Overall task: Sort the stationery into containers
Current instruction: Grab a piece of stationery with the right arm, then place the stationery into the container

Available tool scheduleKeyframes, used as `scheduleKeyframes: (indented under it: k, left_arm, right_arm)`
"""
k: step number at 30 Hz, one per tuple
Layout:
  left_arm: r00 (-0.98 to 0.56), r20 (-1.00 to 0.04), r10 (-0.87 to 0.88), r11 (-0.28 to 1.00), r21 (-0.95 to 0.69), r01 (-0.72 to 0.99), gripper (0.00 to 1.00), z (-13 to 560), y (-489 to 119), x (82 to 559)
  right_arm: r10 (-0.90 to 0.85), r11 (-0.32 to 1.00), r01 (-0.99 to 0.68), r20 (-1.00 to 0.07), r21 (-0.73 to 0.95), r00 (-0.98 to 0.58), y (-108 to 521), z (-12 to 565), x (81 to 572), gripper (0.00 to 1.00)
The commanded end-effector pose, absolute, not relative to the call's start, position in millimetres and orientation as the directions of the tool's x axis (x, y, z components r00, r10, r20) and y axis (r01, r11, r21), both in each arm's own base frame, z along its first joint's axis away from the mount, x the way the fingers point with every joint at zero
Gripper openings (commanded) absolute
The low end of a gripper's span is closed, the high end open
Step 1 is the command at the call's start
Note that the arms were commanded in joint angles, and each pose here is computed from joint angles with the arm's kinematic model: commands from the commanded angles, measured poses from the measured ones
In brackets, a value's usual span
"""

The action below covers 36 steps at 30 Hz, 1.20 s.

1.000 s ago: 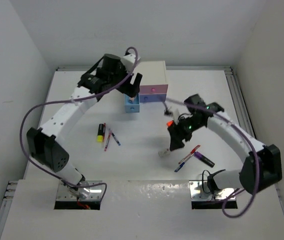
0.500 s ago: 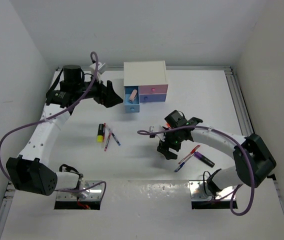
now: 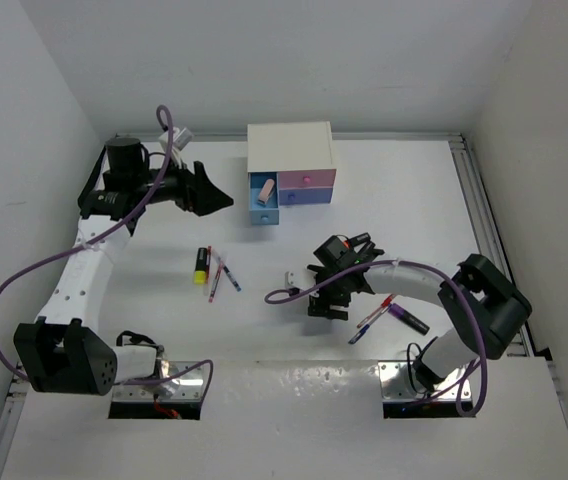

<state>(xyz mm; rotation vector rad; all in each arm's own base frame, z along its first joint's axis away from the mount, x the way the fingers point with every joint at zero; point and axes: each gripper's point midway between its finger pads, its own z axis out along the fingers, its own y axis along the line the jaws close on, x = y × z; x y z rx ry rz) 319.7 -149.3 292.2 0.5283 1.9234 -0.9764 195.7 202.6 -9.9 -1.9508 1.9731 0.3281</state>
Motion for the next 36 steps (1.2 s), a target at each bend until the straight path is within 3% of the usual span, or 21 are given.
scheduleKeyframes:
  k: [1, 3, 4, 6, 7, 10, 14, 20, 27, 36]
  left_arm:
    - [-0.465, -0.884, -0.035, 0.584, -0.396, 0.709, 0.93, 305, -145, 322]
    - [-0.47, -0.882, -0.038, 0.585, -0.401, 0.705, 0.93, 303, -144, 322]
    - [-0.468, -0.883, -0.036, 0.586, -0.398, 0.706, 0.93, 303, -144, 322]
    - [-0.47, -0.882, -0.029, 0.586, -0.396, 0.707, 0.93, 301, -143, 321]
    - [-0.465, -0.885, -0.036, 0.61, -0.388, 0.691, 0.93, 300, -133, 326]
    - [-0.458, -0.888, -0.036, 0.638, -0.373, 0.674, 0.93, 298, -124, 330]
    - [-0.454, -0.889, -0.051, 0.666, -0.369, 0.648, 0.93, 293, -115, 337]
    - [-0.485, -0.871, -0.085, 0.777, -0.363, 0.515, 0.91, 269, -93, 357]
    - [-0.485, -0.871, -0.072, 0.821, -0.328, 0.467, 0.88, 258, -81, 362]
    - [-0.504, -0.86, -0.085, 0.821, -0.347, 0.454, 0.88, 251, -77, 365]
  right_arm:
    - [-0.913, -0.031, -0.99, -0.4, -0.139, 0.085, 206, -13, 205, 0.74]
    - [-0.916, -0.042, -0.988, -0.388, -0.145, 0.096, 204, -16, 206, 0.67]
    - [-0.917, -0.043, -0.988, -0.387, -0.147, 0.098, 205, -16, 207, 0.54]
    - [-0.914, -0.049, -0.987, -0.391, -0.153, 0.106, 207, -12, 209, 0.42]
    - [-0.909, -0.05, -0.987, -0.404, -0.152, 0.108, 210, -6, 211, 0.3]
    - [-0.874, -0.007, -0.985, -0.477, -0.175, 0.091, 229, 29, 229, 0.16]
    - [-0.791, 0.142, -0.972, -0.612, -0.188, 0.003, 264, 102, 273, 0.09]
    - [-0.493, 0.435, -0.89, -0.864, -0.138, -0.107, 324, 240, 356, 0.01]
    - [-0.312, 0.594, -0.804, -0.932, -0.038, -0.187, 354, 264, 419, 0.0]
    - [-0.242, 0.679, -0.728, -0.906, 0.098, -0.347, 357, 221, 459, 0.0]
